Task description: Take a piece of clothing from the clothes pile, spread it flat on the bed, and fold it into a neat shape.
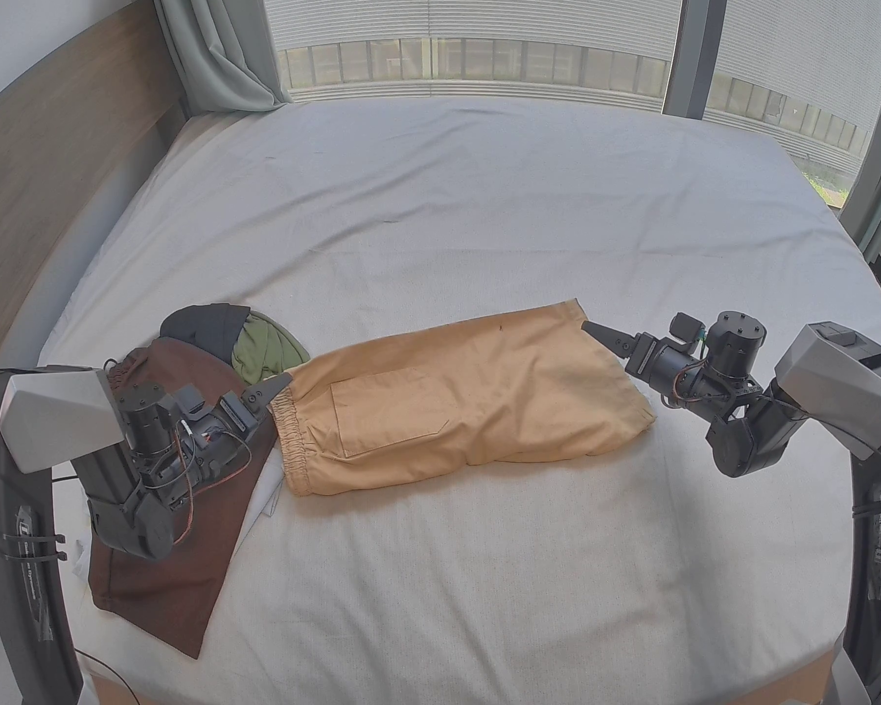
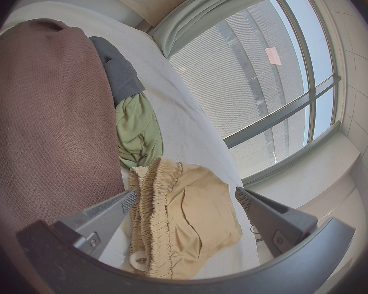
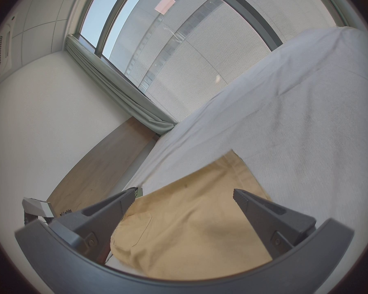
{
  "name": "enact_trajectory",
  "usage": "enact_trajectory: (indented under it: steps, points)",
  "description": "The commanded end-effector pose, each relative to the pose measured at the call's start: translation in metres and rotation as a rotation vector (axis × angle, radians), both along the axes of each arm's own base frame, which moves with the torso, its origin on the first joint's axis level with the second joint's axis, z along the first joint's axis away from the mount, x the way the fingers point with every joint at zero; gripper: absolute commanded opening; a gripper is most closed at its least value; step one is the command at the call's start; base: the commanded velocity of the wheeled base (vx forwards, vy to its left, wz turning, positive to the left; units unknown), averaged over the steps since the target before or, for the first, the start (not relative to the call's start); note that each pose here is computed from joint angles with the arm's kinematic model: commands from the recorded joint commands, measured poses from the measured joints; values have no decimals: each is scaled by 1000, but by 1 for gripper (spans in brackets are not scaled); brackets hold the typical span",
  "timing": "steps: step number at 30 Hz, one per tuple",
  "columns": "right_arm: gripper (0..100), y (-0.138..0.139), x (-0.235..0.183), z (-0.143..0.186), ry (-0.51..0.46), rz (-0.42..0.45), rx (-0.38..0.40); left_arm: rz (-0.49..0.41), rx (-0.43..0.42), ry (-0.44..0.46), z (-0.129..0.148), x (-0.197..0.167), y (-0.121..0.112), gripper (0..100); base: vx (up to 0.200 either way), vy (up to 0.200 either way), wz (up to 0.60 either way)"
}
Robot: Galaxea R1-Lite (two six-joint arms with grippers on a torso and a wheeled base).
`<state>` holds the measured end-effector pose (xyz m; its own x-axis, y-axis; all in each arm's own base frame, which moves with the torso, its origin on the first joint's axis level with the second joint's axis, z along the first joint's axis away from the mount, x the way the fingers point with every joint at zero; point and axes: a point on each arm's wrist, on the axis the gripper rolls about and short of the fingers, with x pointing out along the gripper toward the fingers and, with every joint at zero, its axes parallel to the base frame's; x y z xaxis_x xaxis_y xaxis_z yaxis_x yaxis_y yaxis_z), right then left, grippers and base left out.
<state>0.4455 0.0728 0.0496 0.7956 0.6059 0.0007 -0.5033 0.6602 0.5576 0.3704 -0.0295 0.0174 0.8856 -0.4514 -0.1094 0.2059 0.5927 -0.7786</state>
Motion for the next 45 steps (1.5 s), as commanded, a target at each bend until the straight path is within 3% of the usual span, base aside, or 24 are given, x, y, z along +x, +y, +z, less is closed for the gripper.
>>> enact_trajectory:
  steps: [1, 9, 26, 35, 45]
  points:
    - [100, 2, -10, 0, 14, 9, 0, 6, -2, -15, 6, -1, 2, 100, 0, 0, 0]
    - [100, -1, -43, -5, 47, -7, 24, 1, -5, -45, 22, -6, 1, 100, 0, 0, 0]
    - [100, 3, -99, 26, 36, 29, 58, -59, -13, -206, 94, -43, 1, 100, 0, 0, 0]
    - [100, 3, -101, 27, 35, 31, 57, -151, 53, -229, 95, -57, -2, 100, 0, 0, 0]
    - [100, 7, -101, 11, 107, 41, 44, -166, 122, -240, 87, -58, -5, 100, 0, 0, 0]
